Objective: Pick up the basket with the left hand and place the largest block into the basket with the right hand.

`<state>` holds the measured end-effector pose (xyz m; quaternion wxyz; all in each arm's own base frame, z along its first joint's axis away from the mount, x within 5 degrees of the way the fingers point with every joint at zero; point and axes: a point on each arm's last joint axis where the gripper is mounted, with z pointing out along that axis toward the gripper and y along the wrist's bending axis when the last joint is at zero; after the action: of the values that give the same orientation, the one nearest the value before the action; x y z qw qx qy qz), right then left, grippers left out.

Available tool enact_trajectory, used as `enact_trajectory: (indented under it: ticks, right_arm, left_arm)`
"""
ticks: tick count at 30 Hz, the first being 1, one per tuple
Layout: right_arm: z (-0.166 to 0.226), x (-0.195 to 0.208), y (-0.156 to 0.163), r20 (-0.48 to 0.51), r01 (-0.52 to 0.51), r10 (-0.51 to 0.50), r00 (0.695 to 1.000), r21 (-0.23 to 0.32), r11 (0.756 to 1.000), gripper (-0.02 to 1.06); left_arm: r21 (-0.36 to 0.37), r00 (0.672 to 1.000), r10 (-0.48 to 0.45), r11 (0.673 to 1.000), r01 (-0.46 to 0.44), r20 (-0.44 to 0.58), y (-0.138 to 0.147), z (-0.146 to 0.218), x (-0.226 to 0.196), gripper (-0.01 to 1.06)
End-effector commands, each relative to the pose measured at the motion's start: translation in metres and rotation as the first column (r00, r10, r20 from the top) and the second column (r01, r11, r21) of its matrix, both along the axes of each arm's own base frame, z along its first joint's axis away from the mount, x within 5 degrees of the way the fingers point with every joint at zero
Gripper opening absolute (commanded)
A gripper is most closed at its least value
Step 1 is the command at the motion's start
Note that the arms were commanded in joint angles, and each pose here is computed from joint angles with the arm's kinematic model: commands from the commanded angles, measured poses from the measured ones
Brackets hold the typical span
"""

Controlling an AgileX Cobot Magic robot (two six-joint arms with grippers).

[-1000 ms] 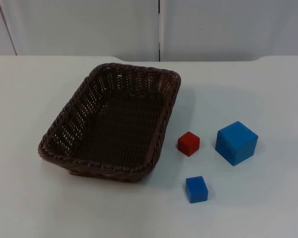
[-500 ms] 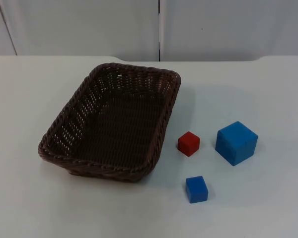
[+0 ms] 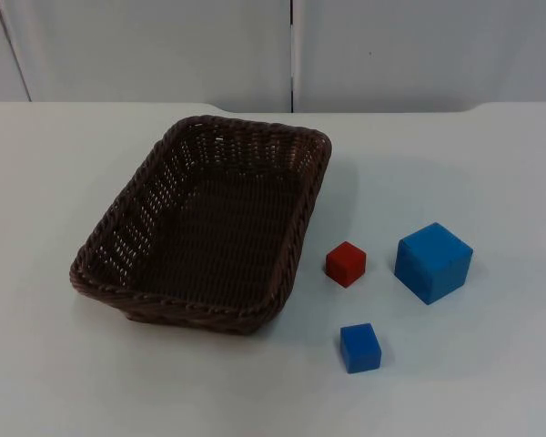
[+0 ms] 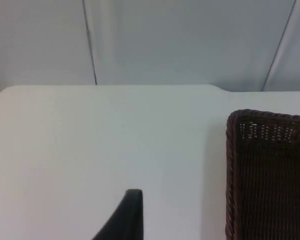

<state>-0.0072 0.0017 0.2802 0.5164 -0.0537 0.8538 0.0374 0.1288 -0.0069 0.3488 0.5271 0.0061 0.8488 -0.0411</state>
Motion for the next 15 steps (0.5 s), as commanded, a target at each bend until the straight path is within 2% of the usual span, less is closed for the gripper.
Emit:
enact_trajectory:
  ticks: [1,7,15]
  right_arm:
    - [0.0,0.0,0.0,0.006,0.006,-0.006,1.0,-0.001,1.0,1.05]
    - [0.0,0.0,0.0,0.006,0.006,-0.006,1.0,-0.001,1.0,1.05]
    - [0.0,0.0,0.0,0.006,0.006,-0.006,1.0,-0.001,1.0,1.05]
  left_arm:
    - [-0.007,1.0,-0.011,1.0,0.011,0.006,-0.001,0.004,0.008,1.05]
    - [-0.019,0.998,-0.053,0.998,0.052,-0.026,-0.005,0.007,0.026,1.05]
    - [-0.04,0.985,-0.152,0.988,0.15,-0.081,-0.014,0.001,0.058,1.05]
